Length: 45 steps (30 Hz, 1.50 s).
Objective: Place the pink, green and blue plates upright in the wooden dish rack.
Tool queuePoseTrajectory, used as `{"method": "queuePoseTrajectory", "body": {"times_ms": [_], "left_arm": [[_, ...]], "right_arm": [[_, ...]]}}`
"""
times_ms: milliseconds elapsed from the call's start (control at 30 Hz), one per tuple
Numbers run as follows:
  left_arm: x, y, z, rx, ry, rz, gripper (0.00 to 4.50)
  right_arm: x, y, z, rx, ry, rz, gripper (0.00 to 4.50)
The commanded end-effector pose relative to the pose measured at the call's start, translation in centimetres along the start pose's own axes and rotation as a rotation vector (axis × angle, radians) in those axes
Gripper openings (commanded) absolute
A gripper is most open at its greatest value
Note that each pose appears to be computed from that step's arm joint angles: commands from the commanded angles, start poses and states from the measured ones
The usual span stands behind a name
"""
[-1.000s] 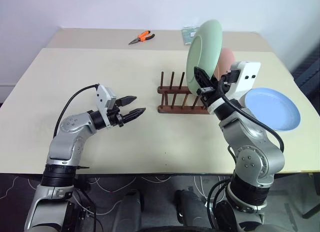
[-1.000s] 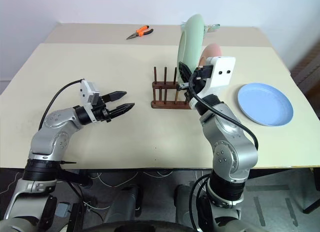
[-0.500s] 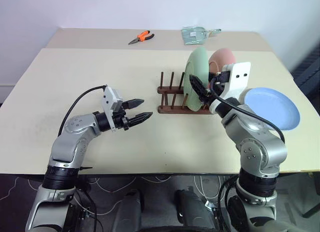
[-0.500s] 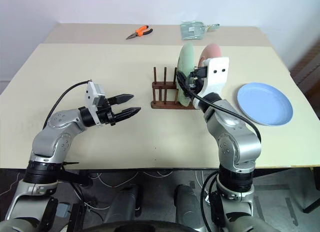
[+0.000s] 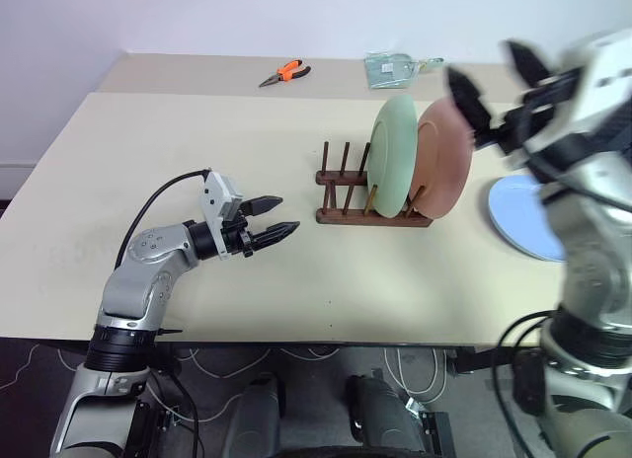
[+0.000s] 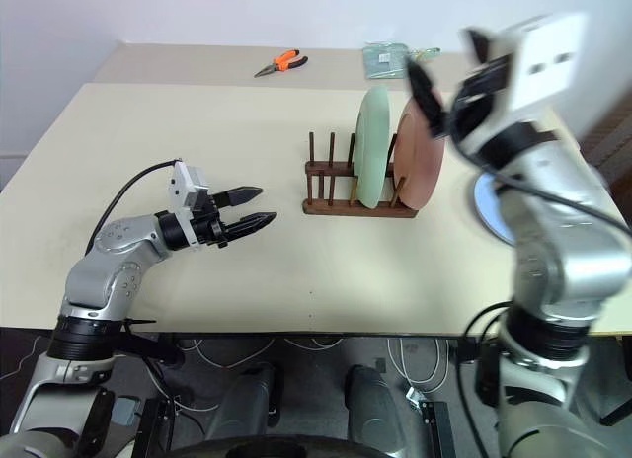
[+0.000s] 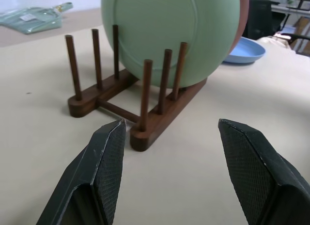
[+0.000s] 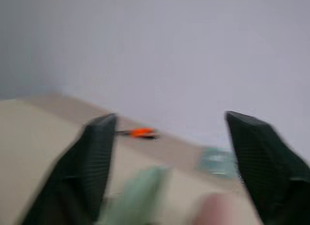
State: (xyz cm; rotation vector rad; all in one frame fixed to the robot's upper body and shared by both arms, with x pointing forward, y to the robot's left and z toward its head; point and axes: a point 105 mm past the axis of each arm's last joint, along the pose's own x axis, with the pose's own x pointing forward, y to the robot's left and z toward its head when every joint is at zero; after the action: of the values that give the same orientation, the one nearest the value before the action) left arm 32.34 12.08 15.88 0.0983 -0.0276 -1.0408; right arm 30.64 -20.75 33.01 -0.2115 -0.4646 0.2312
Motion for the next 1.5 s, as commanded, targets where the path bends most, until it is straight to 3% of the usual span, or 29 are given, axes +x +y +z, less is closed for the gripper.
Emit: {"method": "queuePoseTrajectory", "body": {"times_ms": [33, 300, 533, 633, 867, 1000, 1133, 1267, 1333, 1500], "left_arm": [[0.3, -0.1, 1.1, 0.045, -0.028, -0.02, 3.12], [0.9, 0.1, 0.4, 0.05, -0.01, -0.059, 3.12], [1.2, 0.3, 0.0, 0.065, -0.005, -0.078, 3.12], [1.1, 0.2, 0.1, 0.069, -0.004, -0.076, 3.12], [0.6, -0.1, 0.2, 0.072, 0.0, -0.059, 3.12], [0.1, 0.2, 0.2, 0.082, 0.01, -0.026, 3.12], [-0.5, 1.3, 0.2, 0.114, 0.019, 0.041, 3.12], [-1.2, 3.8, 0.5, 0.168, 0.007, 0.173, 3.12], [-1.3, 4.6, 0.6, 0.183, 0.003, 0.212, 3.12], [-1.5, 6.5, 0.6, 0.224, 0.001, 0.291, 3.12]], "right_arm": [[-3.4, -5.0, -2.1, -0.12, 0.135, -0.129, 4.45], [-11.1, -5.2, -13.5, -0.289, 0.667, 0.017, 4.45], [-12.7, -6.0, -19.7, -0.356, 0.871, 0.048, 4.45], [-12.4, -6.9, -21.2, -0.398, 0.884, 0.029, 3.63], [-11.4, -7.2, -21.8, -0.418, 0.859, 0.026, 0.06], [-9.6, -7.7, -19.2, -0.51, 0.752, -0.013, 0.06], [-5.8, -7.7, -12.0, -0.58, 0.48, -0.099, 0.06], [-1.9, -4.7, -0.3, -0.359, 0.004, -0.104, 0.06], [-1.3, -3.1, 3.0, -0.2, -0.133, -0.054, 0.06], [-1.4, 6.1, 9.3, 0.351, -0.406, 0.386, 0.06]]}}
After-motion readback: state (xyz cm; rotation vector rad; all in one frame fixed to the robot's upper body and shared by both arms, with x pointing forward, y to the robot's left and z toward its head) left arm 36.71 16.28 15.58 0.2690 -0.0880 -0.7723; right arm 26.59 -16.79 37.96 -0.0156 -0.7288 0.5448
